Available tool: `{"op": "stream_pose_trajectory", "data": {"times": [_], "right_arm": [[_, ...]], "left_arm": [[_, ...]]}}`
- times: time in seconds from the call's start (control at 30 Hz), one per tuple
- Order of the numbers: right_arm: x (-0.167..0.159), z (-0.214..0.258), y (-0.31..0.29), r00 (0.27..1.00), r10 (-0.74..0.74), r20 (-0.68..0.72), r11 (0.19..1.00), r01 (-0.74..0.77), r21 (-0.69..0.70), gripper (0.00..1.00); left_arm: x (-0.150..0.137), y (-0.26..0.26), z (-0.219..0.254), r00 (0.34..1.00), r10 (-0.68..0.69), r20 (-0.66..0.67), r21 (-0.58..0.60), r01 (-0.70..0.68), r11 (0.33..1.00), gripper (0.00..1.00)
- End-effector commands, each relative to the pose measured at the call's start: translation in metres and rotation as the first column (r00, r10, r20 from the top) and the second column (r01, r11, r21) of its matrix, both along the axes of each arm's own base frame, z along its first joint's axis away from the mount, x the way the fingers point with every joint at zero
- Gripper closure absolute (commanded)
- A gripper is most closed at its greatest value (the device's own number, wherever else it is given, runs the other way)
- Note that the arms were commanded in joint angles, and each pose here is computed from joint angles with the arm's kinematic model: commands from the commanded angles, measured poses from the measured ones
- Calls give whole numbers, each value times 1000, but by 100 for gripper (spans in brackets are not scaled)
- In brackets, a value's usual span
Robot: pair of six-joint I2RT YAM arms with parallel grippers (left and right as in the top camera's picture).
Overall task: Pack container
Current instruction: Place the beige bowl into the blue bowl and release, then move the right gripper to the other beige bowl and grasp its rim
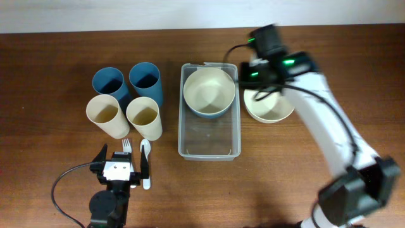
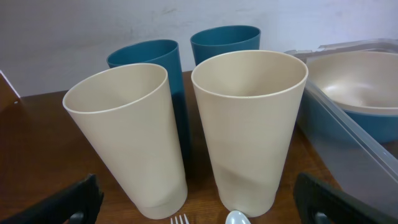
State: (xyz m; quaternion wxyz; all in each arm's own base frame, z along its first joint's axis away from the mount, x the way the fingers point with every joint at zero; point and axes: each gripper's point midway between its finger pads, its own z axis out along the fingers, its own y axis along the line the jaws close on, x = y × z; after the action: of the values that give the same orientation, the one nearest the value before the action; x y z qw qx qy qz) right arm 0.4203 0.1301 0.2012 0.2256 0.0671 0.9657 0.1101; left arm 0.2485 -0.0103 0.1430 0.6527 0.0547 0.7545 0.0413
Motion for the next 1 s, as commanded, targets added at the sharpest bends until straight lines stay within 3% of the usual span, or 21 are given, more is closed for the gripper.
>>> {"op": "stream_pose_trajectory", "data": {"times": [0.0,0.23,0.5,0.67,0.83,0.97], "right_arm": [[-2,31,-65,990,-139,35,990,140,-4,59],[-19,-15,-145,943,-302,-136,953,297,-61,44],[-16,-96,-148,919,-289,-269,957,272,-100,36],[-21,-139,-148,888,-287,-358,958,261,-120,36],[-26,-164,-147,862,-284,-420,959,251,-133,49],[-30,-177,-146,846,-290,-447,957,255,-139,49]], "left_arm": [[0,-1,0,1000,-8,6,14,8,1000,0],[0,-1,0,1000,-8,6,14,8,1000,0],[0,-1,0,1000,-8,6,14,7,1000,0],[0,-1,0,1000,-8,6,14,7,1000,0],[0,-1,0,1000,-8,6,14,7,1000,0],[0,-1,0,1000,-8,6,14,7,1000,0]]}}
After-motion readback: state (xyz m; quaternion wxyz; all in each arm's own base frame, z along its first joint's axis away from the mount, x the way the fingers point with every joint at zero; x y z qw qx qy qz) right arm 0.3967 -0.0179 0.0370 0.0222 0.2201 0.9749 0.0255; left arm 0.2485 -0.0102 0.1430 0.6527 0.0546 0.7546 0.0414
